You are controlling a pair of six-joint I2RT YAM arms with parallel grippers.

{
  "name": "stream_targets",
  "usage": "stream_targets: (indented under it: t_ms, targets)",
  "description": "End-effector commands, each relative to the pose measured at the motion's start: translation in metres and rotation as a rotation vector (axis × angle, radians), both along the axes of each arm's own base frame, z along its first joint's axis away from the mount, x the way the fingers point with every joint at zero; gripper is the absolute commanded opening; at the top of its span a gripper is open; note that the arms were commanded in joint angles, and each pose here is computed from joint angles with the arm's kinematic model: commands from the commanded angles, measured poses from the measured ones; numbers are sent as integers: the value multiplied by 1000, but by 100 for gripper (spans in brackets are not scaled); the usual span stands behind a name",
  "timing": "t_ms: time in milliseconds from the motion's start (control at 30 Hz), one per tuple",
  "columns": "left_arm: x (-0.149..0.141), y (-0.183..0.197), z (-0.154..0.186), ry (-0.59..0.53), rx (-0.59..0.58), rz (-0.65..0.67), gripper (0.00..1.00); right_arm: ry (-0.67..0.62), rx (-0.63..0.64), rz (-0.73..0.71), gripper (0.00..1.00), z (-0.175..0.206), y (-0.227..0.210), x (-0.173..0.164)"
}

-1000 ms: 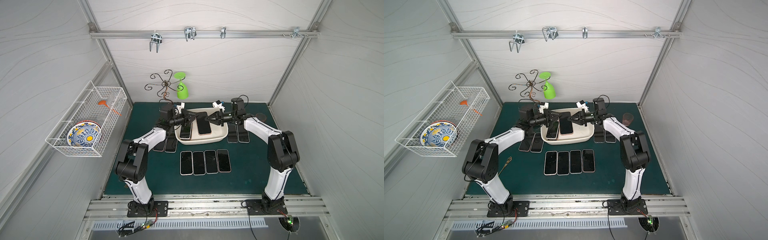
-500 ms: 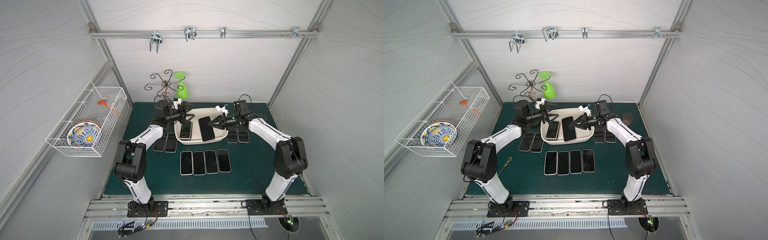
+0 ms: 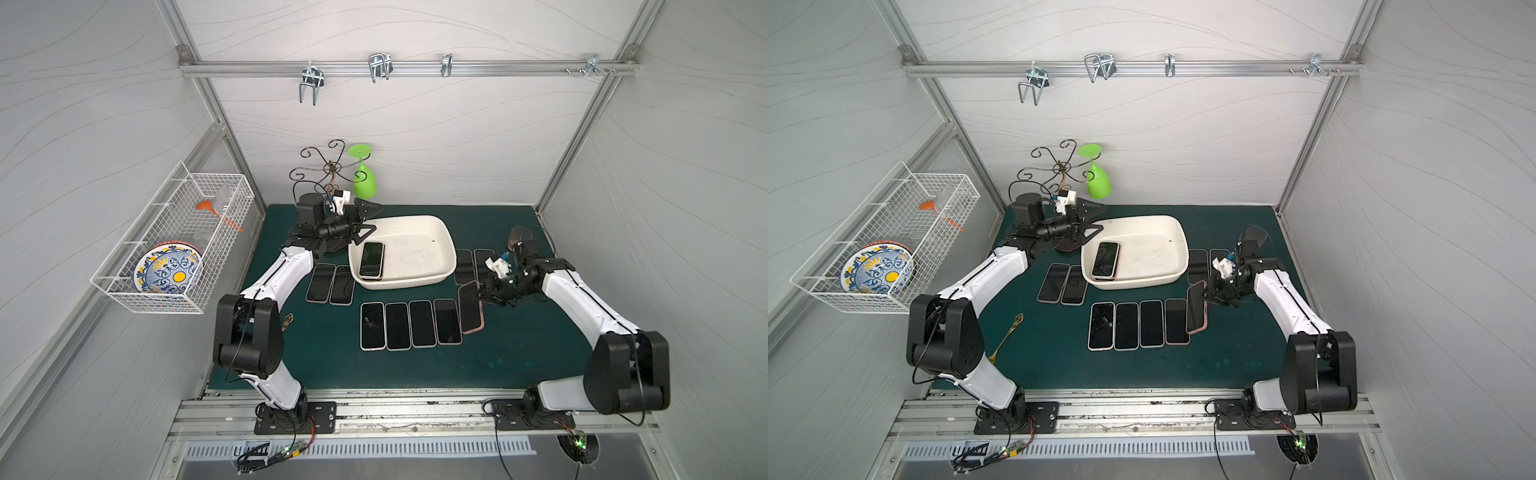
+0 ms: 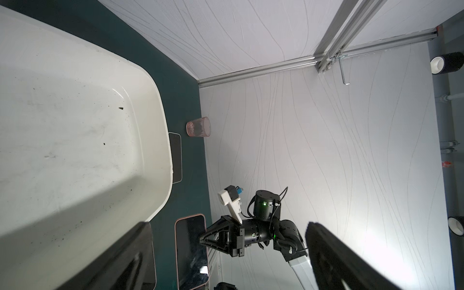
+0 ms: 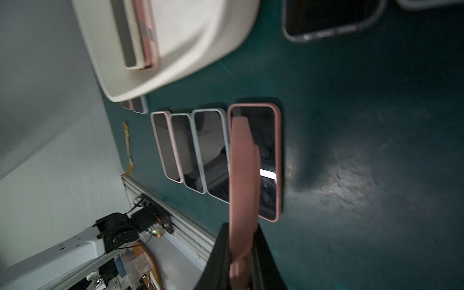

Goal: Take the phone out of the storage box
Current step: Place the phone at the center of the board.

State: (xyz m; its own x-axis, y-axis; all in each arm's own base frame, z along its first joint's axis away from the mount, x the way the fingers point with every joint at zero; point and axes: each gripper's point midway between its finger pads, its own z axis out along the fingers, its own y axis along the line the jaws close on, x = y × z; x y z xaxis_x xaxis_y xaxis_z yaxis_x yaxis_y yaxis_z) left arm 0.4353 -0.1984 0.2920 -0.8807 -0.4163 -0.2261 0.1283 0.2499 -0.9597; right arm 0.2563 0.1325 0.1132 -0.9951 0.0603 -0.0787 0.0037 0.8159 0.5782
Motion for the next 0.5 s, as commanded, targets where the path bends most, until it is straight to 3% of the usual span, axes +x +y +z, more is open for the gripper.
stream_targets:
  t_ms: [0, 467]
  targets:
    - [-7, -1, 9, -56, 16, -15, 100, 40, -89, 29, 0, -24, -13, -6]
    - [-10, -1, 6, -60, 35, -21, 100, 50, -92, 61, 0, -60, 2, 12]
